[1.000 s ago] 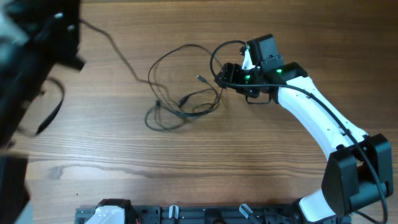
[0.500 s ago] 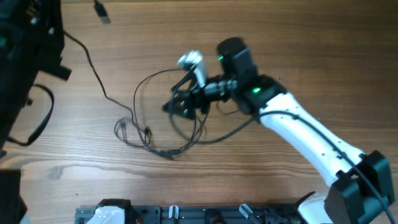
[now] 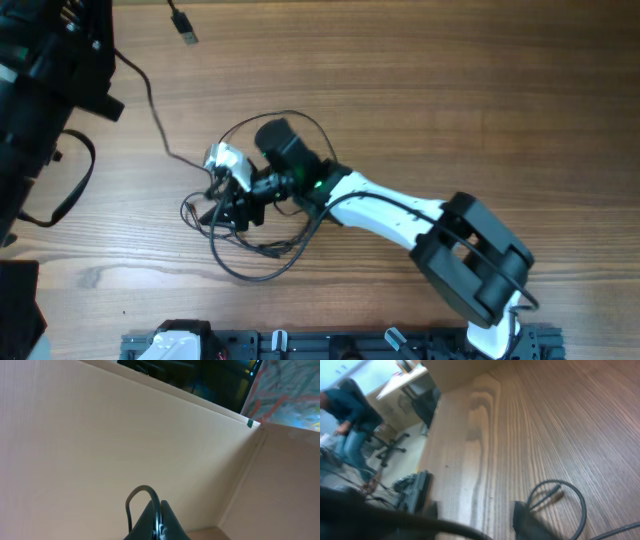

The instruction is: Untangle cables

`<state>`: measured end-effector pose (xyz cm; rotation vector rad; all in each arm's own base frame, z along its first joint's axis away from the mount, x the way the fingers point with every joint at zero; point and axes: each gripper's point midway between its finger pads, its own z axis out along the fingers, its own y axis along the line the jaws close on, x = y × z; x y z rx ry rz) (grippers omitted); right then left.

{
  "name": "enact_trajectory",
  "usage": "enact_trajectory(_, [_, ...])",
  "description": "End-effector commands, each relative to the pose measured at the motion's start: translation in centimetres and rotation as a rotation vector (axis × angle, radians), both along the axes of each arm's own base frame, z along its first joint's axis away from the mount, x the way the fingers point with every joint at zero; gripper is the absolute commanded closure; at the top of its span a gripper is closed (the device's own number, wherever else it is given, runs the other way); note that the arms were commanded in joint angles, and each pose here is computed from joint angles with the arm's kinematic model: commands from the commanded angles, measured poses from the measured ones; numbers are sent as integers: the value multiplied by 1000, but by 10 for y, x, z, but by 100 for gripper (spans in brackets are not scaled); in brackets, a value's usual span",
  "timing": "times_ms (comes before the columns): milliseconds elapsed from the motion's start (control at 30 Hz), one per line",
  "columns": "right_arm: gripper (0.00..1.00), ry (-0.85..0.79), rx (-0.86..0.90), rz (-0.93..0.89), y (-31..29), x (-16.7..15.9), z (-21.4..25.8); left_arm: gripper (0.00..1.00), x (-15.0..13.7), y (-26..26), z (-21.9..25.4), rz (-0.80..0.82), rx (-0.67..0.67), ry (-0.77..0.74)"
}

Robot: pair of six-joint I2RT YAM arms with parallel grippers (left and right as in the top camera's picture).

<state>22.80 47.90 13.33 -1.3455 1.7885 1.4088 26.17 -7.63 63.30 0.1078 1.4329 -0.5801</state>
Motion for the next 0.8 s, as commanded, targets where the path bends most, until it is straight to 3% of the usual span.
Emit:
enact_trajectory(0, [93,-1,-29,-96,-3,22,-7,96,2,0,-10,-4,-4,45])
enact_trajectory(100, [96,95,-20,-193,-20,45,16,96,6,1,-20,3,-3,90])
enact_trajectory(200, [96,149,1,-312,-60,70,68,96,19,7,-45,37,-21,201])
enact_trajectory(433, [96,23,-10,-683,-150,96,158,96,53,18,-116,86,-8,487])
enact_trajectory(567, [96,49,57,-952,-208,93,210,96,70,17,-167,82,27,683])
enact_trajectory(633, [96,71,48,-1089,-233,94,214,96,75,14,-186,68,65,744])
enact_trajectory(700, [96,40,-64,-1249,-261,103,193,96,81,14,-202,64,78,803])
enact_trajectory(767, [96,73,-275,-1278,-273,101,144,96,85,14,-213,59,98,838])
